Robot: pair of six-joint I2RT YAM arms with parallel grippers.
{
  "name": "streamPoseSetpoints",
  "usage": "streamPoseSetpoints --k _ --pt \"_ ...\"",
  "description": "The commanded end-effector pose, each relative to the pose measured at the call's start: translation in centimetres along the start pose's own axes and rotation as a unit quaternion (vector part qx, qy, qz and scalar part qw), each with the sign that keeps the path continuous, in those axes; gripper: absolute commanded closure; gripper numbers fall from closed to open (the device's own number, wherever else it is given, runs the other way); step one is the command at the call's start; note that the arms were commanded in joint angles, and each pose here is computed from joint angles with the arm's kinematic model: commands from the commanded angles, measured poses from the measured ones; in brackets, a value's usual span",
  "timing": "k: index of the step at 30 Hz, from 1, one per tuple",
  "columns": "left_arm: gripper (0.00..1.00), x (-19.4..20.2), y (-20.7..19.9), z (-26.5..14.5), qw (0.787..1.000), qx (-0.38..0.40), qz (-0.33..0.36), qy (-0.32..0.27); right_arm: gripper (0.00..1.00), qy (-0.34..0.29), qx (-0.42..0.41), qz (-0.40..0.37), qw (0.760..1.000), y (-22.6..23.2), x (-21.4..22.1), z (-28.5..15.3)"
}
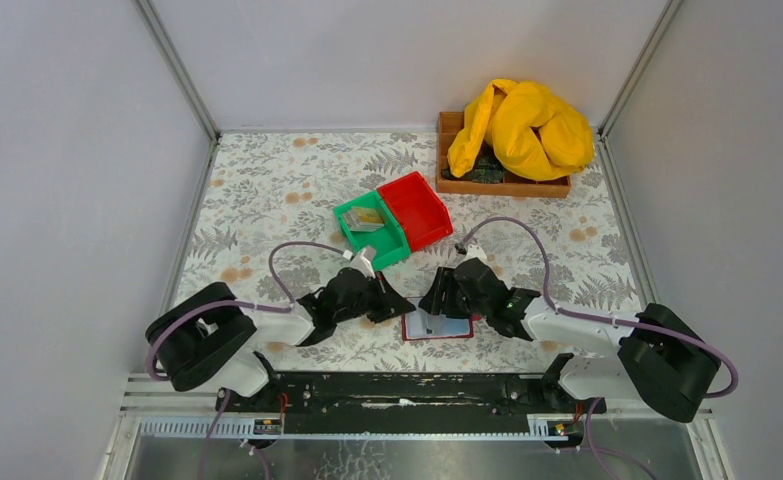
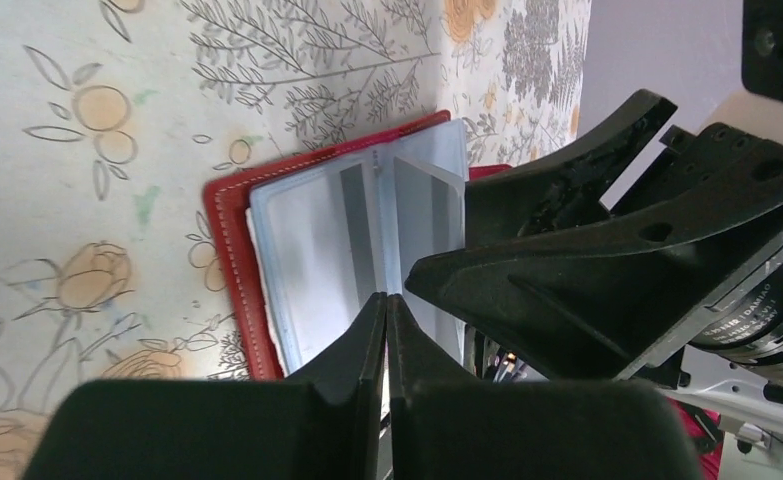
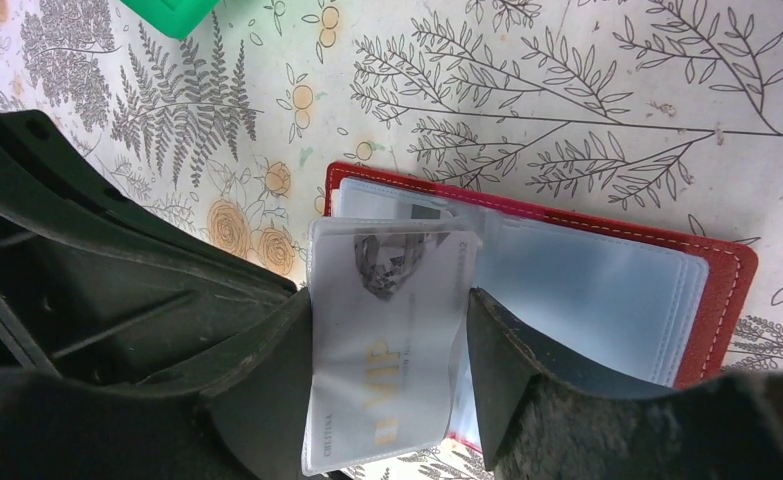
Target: Take the credit cards out of the card holder
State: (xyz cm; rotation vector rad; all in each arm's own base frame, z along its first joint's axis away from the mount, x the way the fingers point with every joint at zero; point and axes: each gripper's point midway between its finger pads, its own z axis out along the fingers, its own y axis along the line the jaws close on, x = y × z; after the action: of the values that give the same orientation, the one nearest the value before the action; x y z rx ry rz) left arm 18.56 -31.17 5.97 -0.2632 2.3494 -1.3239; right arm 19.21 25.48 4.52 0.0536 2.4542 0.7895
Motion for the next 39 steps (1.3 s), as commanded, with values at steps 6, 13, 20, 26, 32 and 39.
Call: streamPoseSetpoints --k 6,13,20,26,32,39 --pt "0.96 2.2 -1.8 1.9 0.999 0.025 0.0 0.03 0.64 -0.022 -0.054 0.013 0.998 2.2 -1.4 -0.7" --pt "0.96 2.9 -2.4 3.2 0.999 0.02 0.007 0.036 0.61 -0.01 -0.066 0.014 0.998 2.2 -0.6 -0.6" --pt "0.96 2.7 -2.7 3.9 0.999 0.013 0.014 0.033 0.52 -0.008 -0.064 0.012 0.998 1.7 -0.2 -0.7" --pt "0.96 2.5 -2.7 4.2 0.999 0.007 0.018 0.03 0.4 -0.013 -0.058 0.003 0.998 1.3 -0.2 -1.1" --pt "0.96 2.6 -2.6 4.4 0.999 0.005 0.018 0.032 0.31 -0.021 -0.047 -0.013 0.999 0.8 -0.5 -1.6" --pt "0.96 2.7 -2.6 4.6 0.999 0.003 0.018 0.033 0.22 -0.017 -0.04 -0.018 0.999 0.2 -0.2 -1.5"
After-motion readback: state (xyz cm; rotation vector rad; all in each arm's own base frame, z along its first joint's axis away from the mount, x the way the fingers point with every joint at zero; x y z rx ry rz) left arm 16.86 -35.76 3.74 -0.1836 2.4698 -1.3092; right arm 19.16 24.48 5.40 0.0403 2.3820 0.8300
